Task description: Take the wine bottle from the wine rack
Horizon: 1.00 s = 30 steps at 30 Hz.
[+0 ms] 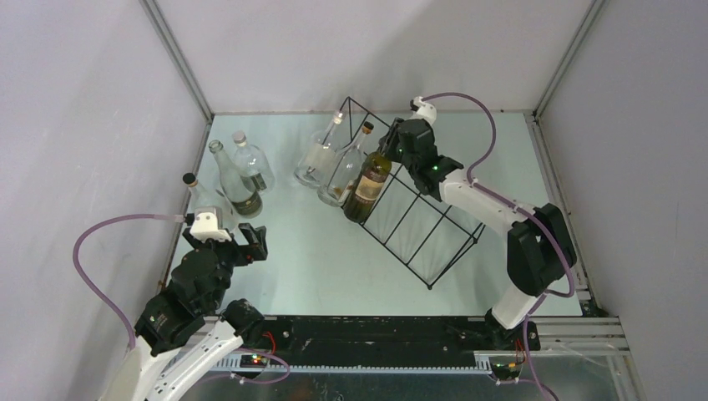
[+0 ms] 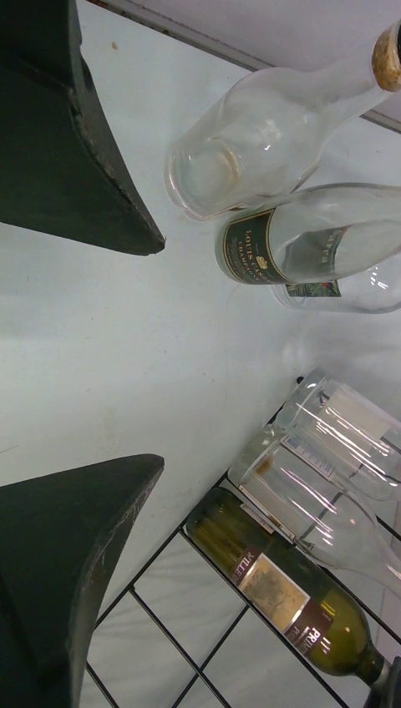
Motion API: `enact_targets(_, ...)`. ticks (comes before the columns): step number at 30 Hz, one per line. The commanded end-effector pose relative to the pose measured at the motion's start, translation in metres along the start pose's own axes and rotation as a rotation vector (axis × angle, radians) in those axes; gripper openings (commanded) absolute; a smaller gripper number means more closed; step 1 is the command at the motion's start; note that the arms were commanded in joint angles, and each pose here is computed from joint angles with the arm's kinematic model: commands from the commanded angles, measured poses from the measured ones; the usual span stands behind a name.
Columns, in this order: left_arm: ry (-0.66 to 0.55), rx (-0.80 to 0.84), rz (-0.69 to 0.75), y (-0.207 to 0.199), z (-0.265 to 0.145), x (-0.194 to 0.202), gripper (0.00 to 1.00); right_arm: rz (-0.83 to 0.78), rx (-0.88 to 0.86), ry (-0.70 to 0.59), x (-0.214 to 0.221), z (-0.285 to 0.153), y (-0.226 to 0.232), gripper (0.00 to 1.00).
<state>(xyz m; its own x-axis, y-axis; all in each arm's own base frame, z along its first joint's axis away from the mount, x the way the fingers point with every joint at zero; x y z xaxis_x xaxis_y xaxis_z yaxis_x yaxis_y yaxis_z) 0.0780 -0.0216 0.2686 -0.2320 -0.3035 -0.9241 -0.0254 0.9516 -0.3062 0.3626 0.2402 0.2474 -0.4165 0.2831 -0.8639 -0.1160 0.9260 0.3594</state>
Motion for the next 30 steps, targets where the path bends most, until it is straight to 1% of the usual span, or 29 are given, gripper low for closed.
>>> enact_targets(1, -0.006, -0.003, 0.013, -0.001, 0.002, -0.001, 0.96, -0.093, -0.065, -0.232, -0.055, -0.043, 0.032, 0.00)
enact_targets(6, -0.021, -0.013, -0.001, 0.001, 0.000, -0.002, 0.96, -0.172, -0.097, -0.293, -0.059, -0.070, 0.053, 0.00)
enact_targets(10, -0.004, -0.002, 0.013, -0.001, 0.002, -0.001, 0.96, -0.220, -0.110, -0.356, -0.064, -0.094, 0.062, 0.00)
enact_targets(16, -0.022, -0.015, -0.001, 0.002, 0.000, -0.002, 0.96, -0.289, -0.145, -0.405, -0.063, -0.117, 0.078, 0.00)
enact_targets(22, -0.010, -0.016, 0.006, 0.000, 0.001, -0.001, 0.96, -0.387, -0.230, -0.426, -0.050, -0.144, 0.105, 0.00)
enact_targets(30, -0.018, -0.023, 0.000, 0.002, 0.001, -0.001, 0.96, -0.453, -0.362, -0.408, -0.028, -0.169, 0.134, 0.00)
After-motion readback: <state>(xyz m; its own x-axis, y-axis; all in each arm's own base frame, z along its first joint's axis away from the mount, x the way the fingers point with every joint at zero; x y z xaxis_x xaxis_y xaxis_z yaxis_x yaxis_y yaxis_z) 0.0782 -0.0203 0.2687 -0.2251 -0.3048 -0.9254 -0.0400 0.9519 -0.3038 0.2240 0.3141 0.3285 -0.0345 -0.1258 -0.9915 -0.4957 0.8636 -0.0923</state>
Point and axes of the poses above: each gripper's point midway between its finger pads, its own z axis out along the fingers, its own y axis along the line the jaws close on, x = y × z, the point moved 10 cm from there along -z, back along the fingers, and after that the axes turned 9 degrees about -z, right-handed, at the moved point
